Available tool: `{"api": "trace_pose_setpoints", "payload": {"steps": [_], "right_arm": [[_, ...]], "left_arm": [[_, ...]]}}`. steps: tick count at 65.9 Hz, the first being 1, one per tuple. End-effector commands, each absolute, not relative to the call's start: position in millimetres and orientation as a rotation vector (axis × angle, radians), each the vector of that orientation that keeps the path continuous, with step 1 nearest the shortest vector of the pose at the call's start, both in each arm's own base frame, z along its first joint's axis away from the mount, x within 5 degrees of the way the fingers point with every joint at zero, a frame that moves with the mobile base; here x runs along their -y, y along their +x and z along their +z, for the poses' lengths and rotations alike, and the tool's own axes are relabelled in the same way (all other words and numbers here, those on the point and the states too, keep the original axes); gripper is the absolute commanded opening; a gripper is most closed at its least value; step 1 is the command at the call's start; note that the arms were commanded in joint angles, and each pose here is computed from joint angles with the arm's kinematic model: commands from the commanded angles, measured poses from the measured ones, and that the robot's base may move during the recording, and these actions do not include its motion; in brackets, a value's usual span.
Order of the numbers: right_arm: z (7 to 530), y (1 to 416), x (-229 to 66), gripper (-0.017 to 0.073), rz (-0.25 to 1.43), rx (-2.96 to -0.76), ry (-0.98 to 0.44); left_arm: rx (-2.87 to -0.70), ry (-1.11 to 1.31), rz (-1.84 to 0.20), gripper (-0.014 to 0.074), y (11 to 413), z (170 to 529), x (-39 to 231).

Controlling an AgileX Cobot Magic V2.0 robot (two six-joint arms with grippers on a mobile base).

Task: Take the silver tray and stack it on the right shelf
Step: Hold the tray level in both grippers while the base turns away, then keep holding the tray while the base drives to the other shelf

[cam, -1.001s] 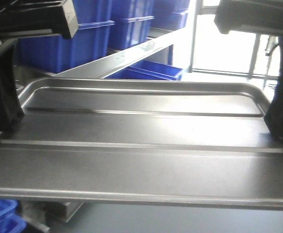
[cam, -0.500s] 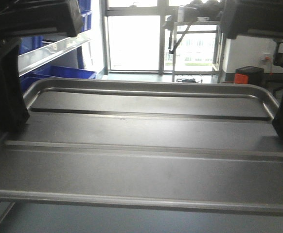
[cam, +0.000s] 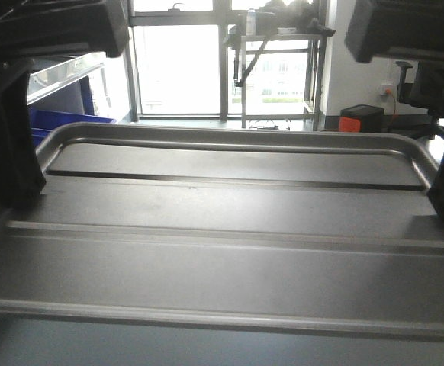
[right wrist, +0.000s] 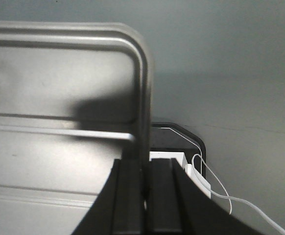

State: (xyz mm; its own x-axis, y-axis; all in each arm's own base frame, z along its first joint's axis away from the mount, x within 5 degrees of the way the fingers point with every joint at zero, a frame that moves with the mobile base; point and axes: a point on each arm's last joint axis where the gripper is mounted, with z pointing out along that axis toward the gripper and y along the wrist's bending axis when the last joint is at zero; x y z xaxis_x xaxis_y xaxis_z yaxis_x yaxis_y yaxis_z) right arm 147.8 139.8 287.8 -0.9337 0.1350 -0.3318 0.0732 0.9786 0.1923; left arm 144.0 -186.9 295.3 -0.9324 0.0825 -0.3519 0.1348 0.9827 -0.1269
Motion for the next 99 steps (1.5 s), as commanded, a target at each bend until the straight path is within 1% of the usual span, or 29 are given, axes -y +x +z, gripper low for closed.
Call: {"api": "trace_pose_setpoints", "payload": {"steps": [1, 99], "right_arm": [[299.0, 148.2, -132.9, 0.0059, 0.211, -2.733, 0.131], [299.0, 148.3, -132.7, 0.0059, 0.211, -2.733, 0.132]], "left_arm": [[-2.724, 0.171, -0.185, -0.0099, 143.8, 309.4, 179.6], [-2.727, 0.17, -0.188, -0.0099, 143.5, 309.3, 179.8]]}}
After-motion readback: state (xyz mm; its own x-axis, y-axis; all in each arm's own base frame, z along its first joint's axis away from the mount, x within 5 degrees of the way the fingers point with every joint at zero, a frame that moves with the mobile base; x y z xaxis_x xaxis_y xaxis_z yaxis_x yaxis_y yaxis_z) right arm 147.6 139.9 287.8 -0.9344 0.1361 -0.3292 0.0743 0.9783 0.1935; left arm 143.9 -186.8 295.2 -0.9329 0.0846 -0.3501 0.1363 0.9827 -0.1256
